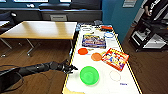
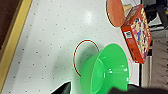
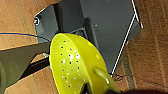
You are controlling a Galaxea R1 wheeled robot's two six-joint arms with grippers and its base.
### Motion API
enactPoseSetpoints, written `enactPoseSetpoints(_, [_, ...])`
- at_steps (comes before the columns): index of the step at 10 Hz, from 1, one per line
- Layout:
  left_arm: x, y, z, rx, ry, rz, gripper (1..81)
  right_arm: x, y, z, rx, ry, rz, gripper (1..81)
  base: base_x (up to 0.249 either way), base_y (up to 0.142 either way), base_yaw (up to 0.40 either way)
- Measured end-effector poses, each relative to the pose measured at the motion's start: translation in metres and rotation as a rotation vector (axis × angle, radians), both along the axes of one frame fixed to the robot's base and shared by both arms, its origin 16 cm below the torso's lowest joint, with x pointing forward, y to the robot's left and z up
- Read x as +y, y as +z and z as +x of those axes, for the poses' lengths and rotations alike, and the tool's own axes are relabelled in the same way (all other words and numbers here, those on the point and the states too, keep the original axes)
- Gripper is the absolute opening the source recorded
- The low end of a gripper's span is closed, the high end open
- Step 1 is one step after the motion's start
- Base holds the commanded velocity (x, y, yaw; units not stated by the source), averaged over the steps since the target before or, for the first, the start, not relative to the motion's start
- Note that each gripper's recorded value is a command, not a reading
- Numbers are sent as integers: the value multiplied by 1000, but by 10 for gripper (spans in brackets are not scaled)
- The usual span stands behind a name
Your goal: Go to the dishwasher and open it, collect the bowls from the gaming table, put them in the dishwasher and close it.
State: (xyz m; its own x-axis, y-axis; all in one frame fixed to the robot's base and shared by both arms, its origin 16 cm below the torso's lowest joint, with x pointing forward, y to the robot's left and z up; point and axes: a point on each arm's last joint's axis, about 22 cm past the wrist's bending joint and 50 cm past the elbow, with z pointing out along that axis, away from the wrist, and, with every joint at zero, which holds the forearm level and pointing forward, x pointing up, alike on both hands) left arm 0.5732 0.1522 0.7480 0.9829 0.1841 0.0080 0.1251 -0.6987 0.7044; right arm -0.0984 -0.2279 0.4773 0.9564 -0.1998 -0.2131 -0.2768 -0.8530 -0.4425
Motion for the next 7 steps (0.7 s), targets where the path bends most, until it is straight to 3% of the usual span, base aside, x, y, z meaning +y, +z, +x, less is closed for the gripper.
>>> enactPoseSetpoints(3, [-36, -11, -10, 2, -51, -14, 811, 3, -1, 0, 0, -1, 3, 10, 0, 0, 0])
enactPoseSetpoints(7, [-67, -45, -30, 21, -90, -2, 811, 4, -1, 0, 0, 0, 2, 10, 0, 0, 0])
